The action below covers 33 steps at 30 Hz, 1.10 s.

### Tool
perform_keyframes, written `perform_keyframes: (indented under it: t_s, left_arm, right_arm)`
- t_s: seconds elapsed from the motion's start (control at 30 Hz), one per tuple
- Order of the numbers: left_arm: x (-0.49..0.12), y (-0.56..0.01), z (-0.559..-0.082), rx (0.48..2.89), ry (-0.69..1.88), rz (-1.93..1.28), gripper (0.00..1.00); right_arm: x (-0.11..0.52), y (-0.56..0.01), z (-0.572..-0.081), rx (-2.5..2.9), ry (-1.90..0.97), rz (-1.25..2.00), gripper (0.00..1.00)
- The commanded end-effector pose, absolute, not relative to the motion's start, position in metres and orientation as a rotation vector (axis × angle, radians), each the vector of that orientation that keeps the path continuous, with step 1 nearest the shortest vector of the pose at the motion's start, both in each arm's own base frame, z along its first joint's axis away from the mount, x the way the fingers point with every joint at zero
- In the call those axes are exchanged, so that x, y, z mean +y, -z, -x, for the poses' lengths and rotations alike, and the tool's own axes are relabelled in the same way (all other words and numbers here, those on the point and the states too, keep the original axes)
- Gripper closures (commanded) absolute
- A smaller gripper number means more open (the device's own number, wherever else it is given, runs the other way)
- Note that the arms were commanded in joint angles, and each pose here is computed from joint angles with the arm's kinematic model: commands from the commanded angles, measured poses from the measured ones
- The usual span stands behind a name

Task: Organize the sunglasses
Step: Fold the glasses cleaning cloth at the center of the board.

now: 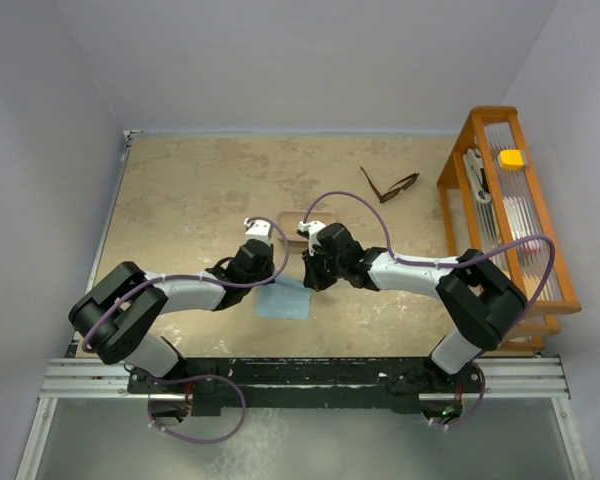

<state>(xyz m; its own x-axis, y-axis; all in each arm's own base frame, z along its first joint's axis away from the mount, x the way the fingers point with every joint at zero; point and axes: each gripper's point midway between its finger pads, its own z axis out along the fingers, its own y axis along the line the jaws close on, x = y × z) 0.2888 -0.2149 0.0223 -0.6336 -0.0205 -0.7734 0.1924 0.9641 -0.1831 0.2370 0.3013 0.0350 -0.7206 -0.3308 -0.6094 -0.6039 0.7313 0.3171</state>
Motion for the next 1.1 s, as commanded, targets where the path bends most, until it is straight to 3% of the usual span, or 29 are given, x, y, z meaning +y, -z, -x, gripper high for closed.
perform_keyframes:
  t_s: [0.0,0.43,1.07]
  left_arm:
    - [-0.211,-0.013,-0.285,2.279,0.287,-0.143,0.8]
    - [-0.211,-0.007,-0.284,2.298,0.279,-0.143,1.0]
    - [-0.204,-0.041,-0.287,2.205,0.282,-0.07,1.0]
  right_arm:
    - [0.308,-0.041,-0.237,2.387,-0.72,0.719,1.0]
    - [0.307,-0.041,-0.238,2.388,-0.711,0.718,1.0]
    - [0.31,-0.054,-0.253,2.325,-0.67,0.733,1.0]
